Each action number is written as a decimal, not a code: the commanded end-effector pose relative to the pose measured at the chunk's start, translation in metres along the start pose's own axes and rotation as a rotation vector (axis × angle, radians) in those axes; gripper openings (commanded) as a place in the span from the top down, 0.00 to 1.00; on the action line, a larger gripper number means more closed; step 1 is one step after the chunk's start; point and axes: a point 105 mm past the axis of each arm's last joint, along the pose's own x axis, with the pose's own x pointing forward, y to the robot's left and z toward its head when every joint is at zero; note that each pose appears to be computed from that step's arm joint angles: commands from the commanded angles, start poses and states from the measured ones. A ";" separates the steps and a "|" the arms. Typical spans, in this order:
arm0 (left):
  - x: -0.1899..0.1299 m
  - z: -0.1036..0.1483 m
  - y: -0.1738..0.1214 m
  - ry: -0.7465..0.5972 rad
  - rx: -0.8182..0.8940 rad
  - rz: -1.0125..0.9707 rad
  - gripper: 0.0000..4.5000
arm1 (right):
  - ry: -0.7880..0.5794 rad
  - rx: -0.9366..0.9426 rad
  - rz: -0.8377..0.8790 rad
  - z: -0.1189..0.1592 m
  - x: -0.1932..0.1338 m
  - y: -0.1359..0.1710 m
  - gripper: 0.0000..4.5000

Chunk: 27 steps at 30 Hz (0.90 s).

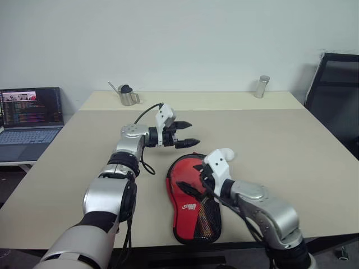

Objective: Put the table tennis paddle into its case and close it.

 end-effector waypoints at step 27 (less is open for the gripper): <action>0.023 -0.057 -0.058 0.130 -0.007 -0.178 0.01 | 0.286 -0.600 0.000 0.022 -0.029 -0.146 0.00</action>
